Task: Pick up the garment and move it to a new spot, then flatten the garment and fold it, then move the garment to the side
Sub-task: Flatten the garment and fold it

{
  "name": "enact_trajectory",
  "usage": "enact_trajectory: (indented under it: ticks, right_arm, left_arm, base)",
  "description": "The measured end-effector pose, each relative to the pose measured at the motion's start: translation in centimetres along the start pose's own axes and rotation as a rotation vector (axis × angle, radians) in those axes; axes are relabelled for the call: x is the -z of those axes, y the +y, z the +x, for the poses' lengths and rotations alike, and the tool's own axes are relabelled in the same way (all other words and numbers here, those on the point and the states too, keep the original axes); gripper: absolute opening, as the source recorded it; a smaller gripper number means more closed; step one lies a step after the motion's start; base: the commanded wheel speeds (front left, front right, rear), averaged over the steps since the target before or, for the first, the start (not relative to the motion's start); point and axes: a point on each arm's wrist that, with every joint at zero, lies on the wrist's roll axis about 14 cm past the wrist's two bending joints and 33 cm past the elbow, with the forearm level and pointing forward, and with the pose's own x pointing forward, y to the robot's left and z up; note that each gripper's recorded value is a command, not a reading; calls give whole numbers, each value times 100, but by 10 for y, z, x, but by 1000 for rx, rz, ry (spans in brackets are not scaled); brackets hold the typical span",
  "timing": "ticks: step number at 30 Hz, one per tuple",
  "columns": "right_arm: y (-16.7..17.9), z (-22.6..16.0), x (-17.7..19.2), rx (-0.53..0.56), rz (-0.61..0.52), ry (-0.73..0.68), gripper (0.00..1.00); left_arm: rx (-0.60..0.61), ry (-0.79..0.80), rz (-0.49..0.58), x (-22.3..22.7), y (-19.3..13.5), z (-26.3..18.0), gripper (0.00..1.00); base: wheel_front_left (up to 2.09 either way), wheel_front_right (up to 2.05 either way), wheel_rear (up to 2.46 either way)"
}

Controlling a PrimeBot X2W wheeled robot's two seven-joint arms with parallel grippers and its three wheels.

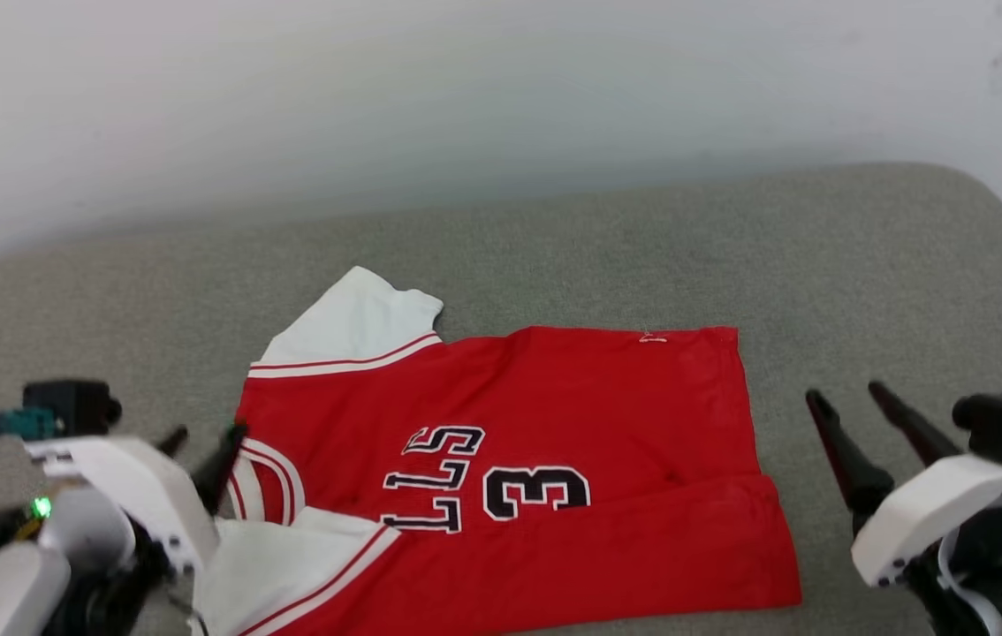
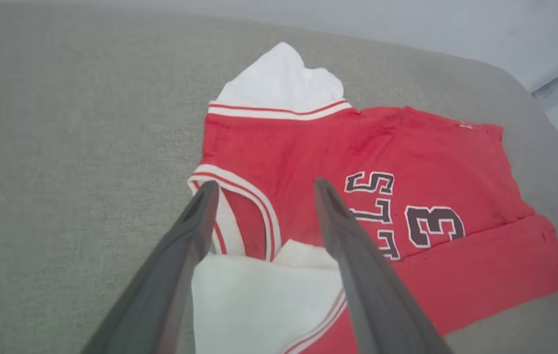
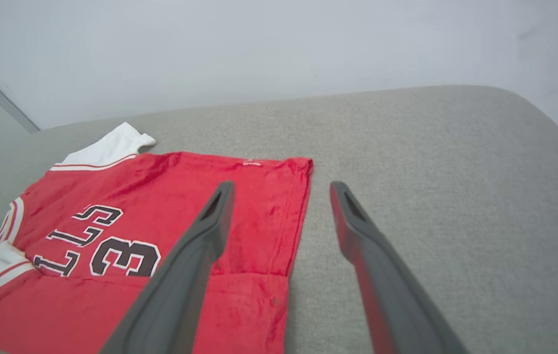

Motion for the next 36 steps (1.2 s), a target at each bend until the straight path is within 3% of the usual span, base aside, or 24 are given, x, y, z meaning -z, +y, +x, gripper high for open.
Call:
enact_trajectory:
  ticks: [5, 16, 21, 26, 36]
  right_arm:
    - [1, 18, -26, 10, -24, -119, 100]
    - [-2, 58, -32, 22, -39, -172, 100]
    - [-10, 73, -16, 44, -39, -133, 100]
    - [-24, 74, 0, 88, -25, -92, 100]
    - [-48, 64, 24, 174, -10, -38, 100]
  left_arm:
    - [-8, -138, 54, -50, -5, 38, 100]
    - [5, -173, 85, -94, 1, 131, 100]
    - [-8, -75, 76, -92, 11, 179, 100]
    - [52, 96, 83, -80, 1, 214, 100]
    - [48, 521, 84, -22, 6, 237, 100]
  base:
    - [0, 0, 0]
    - [0, 0, 0]
    - [0, 0, 0]
    - [0, 0, 0]
    - [0, 0, 0]
